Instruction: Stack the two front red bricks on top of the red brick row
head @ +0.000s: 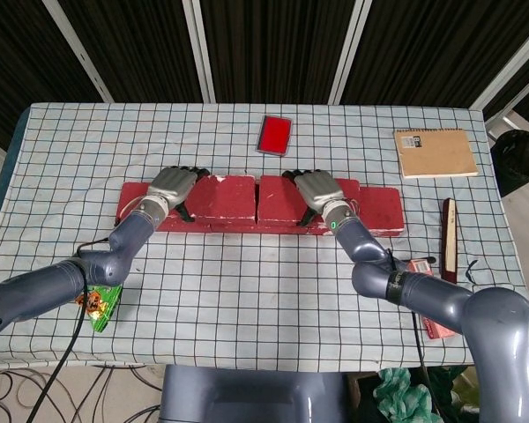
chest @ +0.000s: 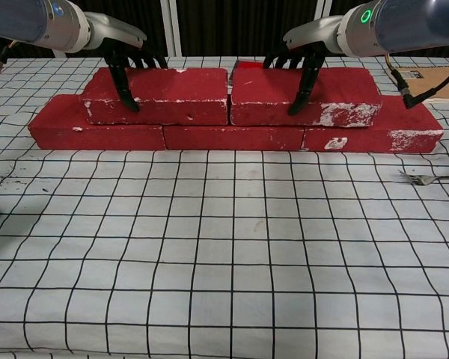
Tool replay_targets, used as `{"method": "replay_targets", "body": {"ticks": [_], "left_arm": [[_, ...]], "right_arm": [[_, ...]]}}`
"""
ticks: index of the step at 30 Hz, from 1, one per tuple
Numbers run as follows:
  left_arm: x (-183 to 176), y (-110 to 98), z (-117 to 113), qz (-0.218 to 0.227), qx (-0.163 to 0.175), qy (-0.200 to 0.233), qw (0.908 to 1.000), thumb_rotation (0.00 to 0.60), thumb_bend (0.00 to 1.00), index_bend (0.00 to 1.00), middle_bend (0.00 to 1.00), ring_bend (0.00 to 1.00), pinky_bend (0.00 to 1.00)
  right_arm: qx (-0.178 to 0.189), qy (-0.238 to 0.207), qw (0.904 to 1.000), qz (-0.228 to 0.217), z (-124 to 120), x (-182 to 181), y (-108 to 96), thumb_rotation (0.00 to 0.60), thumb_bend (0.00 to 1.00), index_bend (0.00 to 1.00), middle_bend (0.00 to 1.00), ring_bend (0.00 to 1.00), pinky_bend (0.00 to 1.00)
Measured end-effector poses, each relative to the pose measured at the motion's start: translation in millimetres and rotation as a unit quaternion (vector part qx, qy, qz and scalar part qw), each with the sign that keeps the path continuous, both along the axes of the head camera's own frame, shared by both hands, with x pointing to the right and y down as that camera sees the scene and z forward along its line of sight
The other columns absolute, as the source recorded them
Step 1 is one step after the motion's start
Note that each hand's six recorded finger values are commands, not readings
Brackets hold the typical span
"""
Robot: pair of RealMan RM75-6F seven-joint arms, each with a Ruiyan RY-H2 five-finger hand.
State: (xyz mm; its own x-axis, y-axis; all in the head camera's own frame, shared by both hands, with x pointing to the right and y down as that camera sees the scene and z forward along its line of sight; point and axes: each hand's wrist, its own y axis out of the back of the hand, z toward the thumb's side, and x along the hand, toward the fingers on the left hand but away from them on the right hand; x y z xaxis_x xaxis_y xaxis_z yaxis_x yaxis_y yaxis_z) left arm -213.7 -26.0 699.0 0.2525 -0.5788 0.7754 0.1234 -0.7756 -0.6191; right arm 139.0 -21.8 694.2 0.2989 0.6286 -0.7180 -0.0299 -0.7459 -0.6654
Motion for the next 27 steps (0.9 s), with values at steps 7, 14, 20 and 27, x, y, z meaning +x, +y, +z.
{"method": "replay_targets", "body": {"ticks": [7, 14, 20, 27], "left_arm": [[3.3, 1.5, 1.3, 0.002, -0.001, 0.001, 1.0, 0.6, 0.26, 0.22, 0.21, 0.12, 0.18], [2.5, 0.6, 3.2, -0.002, 0.002, -0.002, 1.0, 0.6, 0.25, 0.21, 0.21, 0.12, 0.18], [4.1, 1.2, 3.1, -0.001, 0.001, -0.002, 1.0, 0.6, 0.21, 0.21, 0.2, 0.11, 0.18], [3.6, 1.2, 3.6, 0.0, 0.001, -0.003, 1.0, 0.6, 0.19, 0.21, 0.2, 0.11, 0.18]], "right_arm": [[-0.001, 0.001, 1.0, 0.0, 0.1, 1.0, 0.1, 0.6, 0.19, 0.29, 0.26, 0.26, 0.19], [-0.004, 0.004, 1.0, 0.0, 1.2, 3.6, 0.8, 0.6, 0.19, 0.29, 0.26, 0.26, 0.19], [-0.006, 0.005, 1.0, 0.0, 3.9, 4.2, 2.6, 0.6, 0.19, 0.29, 0.24, 0.24, 0.19], [-0.009, 0.004, 0.9999, 0.002, 7.1, 3.8, 3.8, 0.6, 0.17, 0.28, 0.21, 0.2, 0.19]]}}
